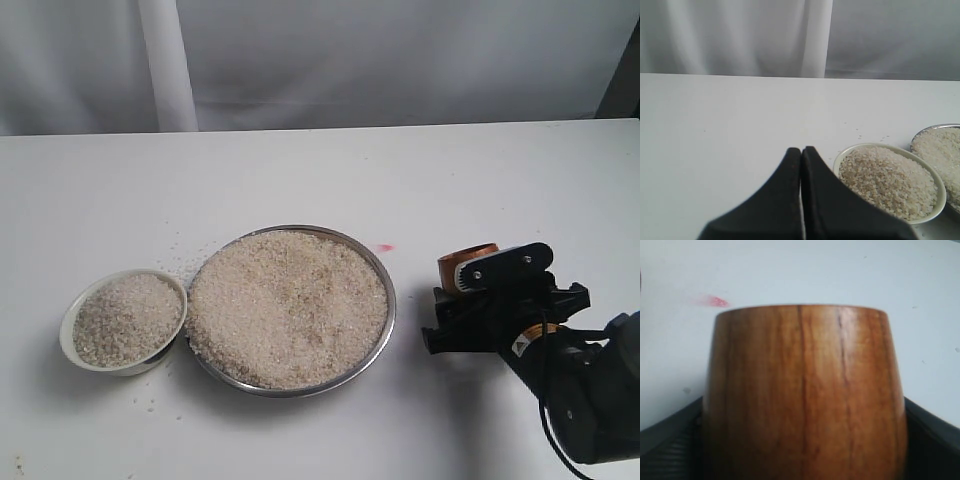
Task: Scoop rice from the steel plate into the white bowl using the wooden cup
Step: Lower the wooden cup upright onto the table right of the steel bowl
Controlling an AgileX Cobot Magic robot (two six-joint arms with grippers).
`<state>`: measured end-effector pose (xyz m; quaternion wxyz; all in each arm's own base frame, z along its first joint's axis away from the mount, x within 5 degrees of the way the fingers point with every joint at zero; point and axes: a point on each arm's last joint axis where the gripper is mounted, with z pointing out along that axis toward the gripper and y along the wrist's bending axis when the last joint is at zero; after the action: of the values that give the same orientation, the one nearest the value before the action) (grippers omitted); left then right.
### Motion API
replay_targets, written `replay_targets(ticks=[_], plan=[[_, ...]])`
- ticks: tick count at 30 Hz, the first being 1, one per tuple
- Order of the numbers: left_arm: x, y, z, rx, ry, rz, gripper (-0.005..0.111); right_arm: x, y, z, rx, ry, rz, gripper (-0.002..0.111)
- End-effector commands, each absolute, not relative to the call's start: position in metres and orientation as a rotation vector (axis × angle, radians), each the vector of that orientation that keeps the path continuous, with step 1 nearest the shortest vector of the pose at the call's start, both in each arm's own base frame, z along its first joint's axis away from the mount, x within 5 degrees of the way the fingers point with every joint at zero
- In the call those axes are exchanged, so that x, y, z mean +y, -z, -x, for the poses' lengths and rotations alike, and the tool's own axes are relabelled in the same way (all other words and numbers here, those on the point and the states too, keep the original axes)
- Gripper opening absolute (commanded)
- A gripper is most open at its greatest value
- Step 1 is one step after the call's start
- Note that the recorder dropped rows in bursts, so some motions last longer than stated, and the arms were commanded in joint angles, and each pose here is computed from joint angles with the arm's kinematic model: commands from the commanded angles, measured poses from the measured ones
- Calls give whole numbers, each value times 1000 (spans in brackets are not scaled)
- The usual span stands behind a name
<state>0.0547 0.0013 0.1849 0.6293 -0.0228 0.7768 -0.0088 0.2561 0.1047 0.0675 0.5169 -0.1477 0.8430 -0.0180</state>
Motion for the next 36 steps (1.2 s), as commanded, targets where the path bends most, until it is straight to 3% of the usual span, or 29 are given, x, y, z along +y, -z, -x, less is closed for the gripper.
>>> replay_targets(ticks=[1, 7, 11, 15, 19, 25, 36], plan=[[1, -187, -55, 1767, 32, 53, 0, 106, -68, -256, 2015, 39, 371, 0], [1, -187, -55, 1767, 32, 53, 0, 105, -68, -254, 2017, 38, 382, 6], [1, -187, -55, 1767, 32, 53, 0, 104, -68, -251, 2005, 41, 387, 28], [1, -187, -55, 1767, 32, 53, 0, 103, -68, -250, 2001, 43, 387, 57], [1, -187, -55, 1767, 32, 53, 0, 103, -68, -250, 2001, 43, 387, 73], [1, -187, -55, 1767, 32, 53, 0, 103, -68, -250, 2001, 43, 387, 80], [1, -187, -55, 1767, 32, 53, 0, 103, -68, -250, 2001, 43, 387, 80]])
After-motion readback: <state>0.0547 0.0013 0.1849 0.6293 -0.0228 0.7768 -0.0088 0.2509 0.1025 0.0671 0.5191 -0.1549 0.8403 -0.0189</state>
